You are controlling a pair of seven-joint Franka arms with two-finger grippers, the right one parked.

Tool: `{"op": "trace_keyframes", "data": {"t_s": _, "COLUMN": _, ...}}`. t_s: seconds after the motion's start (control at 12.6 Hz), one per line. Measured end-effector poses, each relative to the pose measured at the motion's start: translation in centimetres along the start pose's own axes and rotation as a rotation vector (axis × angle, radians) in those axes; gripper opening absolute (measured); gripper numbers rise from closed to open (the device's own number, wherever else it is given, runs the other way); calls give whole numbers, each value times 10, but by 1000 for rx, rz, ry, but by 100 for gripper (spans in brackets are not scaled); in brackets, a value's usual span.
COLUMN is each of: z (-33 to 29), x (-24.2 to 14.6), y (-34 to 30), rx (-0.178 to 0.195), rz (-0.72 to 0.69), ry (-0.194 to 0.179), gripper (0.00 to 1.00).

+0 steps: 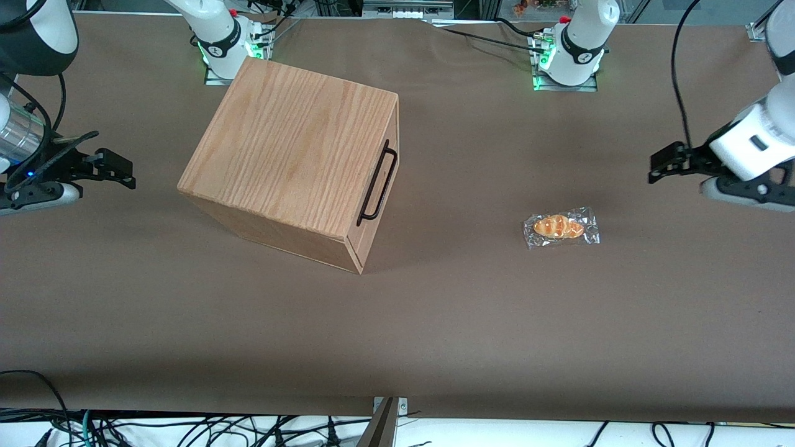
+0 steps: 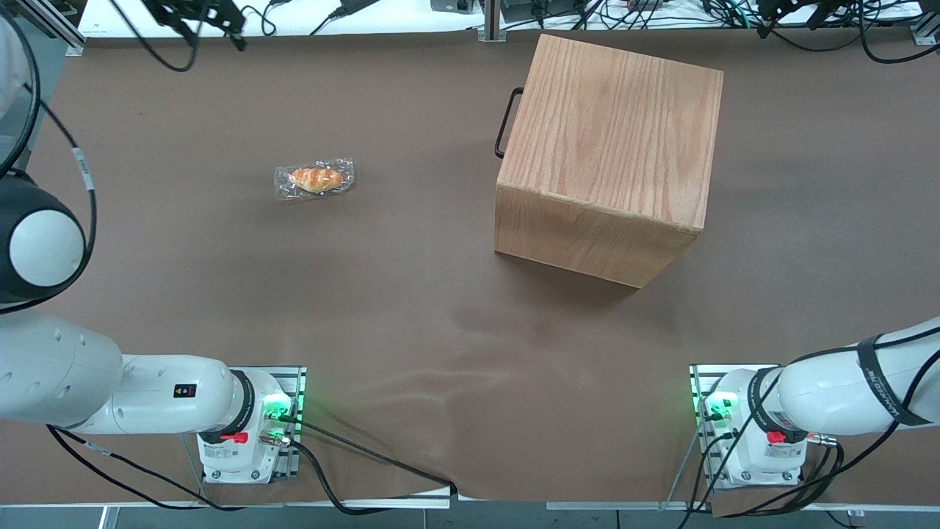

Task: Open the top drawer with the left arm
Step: 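Move the open left gripper down to the black drawer handle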

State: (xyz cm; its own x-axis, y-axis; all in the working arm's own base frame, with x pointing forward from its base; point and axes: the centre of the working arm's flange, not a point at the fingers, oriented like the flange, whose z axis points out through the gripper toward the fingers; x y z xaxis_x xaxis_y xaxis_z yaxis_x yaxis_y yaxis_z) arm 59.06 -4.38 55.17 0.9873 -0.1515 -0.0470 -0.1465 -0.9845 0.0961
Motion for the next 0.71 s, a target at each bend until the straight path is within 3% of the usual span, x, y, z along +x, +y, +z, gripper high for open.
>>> {"op": "trace_keyframes", "data": {"t_s": 0.08, "z": 12, "x": 7, "y": 17, "rx": -35, "rz": -9, "ry": -18, "gripper": 100}}
{"op": "trace_keyframes", "data": {"t_s": 0.4, "z": 66, "x": 35, "y": 105, "rx": -114, "rz": 70, "ry": -93, "gripper": 100}}
{"op": "trace_keyframes", "data": {"t_s": 0.71, "z": 101, "x": 59, "y": 192, "rx": -220, "rz": 153, "ry": -99, "gripper": 100}}
